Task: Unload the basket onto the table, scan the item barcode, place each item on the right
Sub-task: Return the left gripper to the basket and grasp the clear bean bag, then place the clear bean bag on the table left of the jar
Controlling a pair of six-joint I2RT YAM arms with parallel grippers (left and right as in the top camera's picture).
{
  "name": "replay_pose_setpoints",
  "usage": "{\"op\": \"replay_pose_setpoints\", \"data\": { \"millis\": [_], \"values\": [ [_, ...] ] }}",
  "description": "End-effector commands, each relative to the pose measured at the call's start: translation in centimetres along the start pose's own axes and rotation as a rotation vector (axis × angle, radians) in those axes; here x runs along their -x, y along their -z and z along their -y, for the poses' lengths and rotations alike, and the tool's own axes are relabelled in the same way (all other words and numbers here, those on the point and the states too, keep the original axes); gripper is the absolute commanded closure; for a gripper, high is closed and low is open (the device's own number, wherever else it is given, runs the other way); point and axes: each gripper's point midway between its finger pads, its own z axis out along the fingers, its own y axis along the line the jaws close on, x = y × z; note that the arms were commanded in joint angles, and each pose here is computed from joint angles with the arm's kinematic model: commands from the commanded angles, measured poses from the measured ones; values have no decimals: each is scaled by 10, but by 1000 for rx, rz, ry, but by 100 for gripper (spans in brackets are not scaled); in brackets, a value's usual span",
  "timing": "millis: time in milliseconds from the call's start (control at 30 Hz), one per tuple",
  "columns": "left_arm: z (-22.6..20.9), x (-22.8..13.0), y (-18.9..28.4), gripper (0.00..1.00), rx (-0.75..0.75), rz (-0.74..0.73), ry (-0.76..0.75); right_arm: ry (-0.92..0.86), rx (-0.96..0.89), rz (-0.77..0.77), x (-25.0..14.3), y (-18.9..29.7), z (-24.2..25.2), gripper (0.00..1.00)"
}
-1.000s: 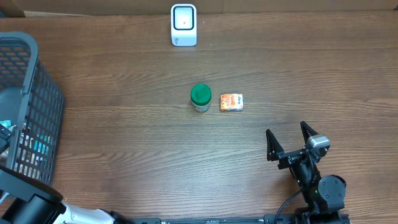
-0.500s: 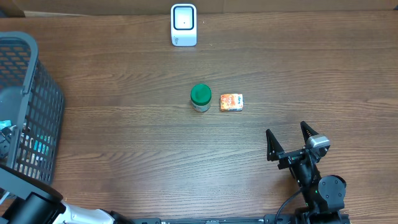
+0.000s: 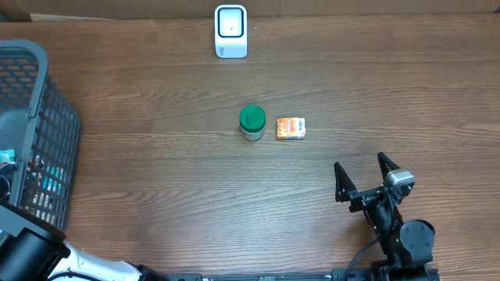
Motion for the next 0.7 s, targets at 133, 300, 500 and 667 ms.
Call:
{"op": "replay_pose_setpoints", "data": {
  "millis": [133, 300, 500, 667],
  "values": [
    [5, -15, -17, 75, -16, -64, 19, -1, 4, 4, -2, 0, 0, 0],
    [5, -12, -8, 87, -23, -80, 37, -1, 4, 4, -2, 0, 0, 0],
    [5, 13, 26, 96, -58, -83, 37, -1, 4, 4, -2, 0, 0, 0],
    [26, 68, 89, 96, -189, 26, 17, -1, 4, 4, -2, 0, 0, 0]
  ]
}}
